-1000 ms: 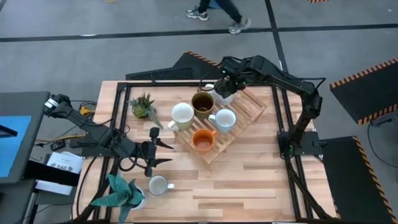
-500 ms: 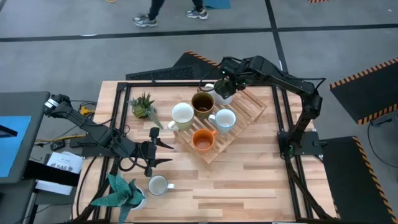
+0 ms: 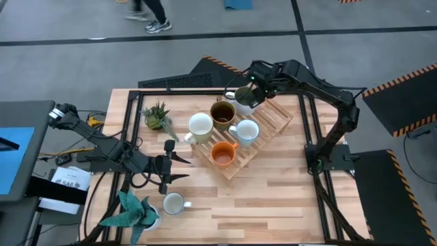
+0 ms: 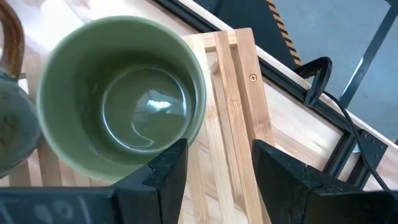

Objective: Place coffee mugs
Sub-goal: Put the blue mug on the shelf

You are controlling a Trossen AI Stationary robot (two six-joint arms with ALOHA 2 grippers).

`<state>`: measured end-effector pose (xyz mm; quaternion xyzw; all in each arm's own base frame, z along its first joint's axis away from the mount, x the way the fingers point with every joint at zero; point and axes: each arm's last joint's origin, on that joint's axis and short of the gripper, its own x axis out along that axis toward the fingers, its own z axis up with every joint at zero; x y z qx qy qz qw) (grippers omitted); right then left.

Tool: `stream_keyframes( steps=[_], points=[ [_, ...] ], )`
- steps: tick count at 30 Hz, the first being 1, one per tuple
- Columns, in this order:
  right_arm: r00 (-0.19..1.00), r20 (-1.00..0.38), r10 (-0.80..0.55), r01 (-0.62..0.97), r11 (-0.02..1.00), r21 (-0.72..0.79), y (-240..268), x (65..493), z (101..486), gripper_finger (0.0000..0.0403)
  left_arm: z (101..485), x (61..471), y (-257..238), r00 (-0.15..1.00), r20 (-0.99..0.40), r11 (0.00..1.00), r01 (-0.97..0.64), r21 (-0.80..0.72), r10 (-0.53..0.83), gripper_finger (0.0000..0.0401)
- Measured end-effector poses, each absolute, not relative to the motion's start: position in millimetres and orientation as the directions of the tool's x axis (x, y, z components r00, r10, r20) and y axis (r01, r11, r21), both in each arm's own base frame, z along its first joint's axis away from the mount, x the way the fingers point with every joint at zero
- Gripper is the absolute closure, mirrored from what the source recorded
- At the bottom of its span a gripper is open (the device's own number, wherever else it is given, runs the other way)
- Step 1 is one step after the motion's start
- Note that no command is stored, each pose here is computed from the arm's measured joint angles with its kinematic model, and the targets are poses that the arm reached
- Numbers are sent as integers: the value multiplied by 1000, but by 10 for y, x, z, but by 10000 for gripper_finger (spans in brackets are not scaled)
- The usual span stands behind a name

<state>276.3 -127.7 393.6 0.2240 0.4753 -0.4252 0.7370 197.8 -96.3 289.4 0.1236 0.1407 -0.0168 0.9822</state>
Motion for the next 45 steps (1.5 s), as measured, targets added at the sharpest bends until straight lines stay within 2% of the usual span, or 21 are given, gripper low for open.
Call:
stream_keyframes(
  steps=[9, 14, 18, 24, 29, 33, 37, 41, 45],
  points=[
    [259, -878, -403, 801, 597, -38, -1076, 2616, 4114, 200, 2893, 1977, -963, 960, -281, 969, 67, 236, 2, 211],
    [326, -832, -449, 759, 649, -54, -681, 2392, 4290, 200, 2876, 1970, -966, 955, -298, 975, 65, 212, 1, 211],
    [355, -804, -477, 735, 674, -75, -316, 2167, 4280, 200, 2871, 1968, -973, 952, -305, 983, 79, 167, -25, 211],
    [414, -807, -422, 693, 720, -20, 137, 1847, 3963, 200, 2898, 1975, -994, 955, -285, 980, 128, 149, -82, 211],
    [526, -770, -361, 645, 760, 84, 429, 1717, 3569, 200, 2899, 1975, -994, 955, -284, 979, 131, 158, -82, 211],
    [680, -654, -331, 555, 816, 164, 689, 1740, 3283, 200, 2900, 1976, -993, 956, -283, 977, 132, 166, -82, 211],
    [804, -498, -325, 458, 873, 170, 956, 1819, 3034, 200, 2901, 1976, -993, 956, -282, 977, 132, 166, -81, 211],
    [860, -378, -343, 412, 904, 117, 1176, 1901, 2802, 200, 2909, 1978, -992, 959, -273, 979, 122, 161, -75, 211],
    [872, -328, -364, 419, 901, 113, 1294, 1964, 2705, 200, 2912, 1979, -993, 960, -270, 986, 111, 121, -75, 211]
  ],
)
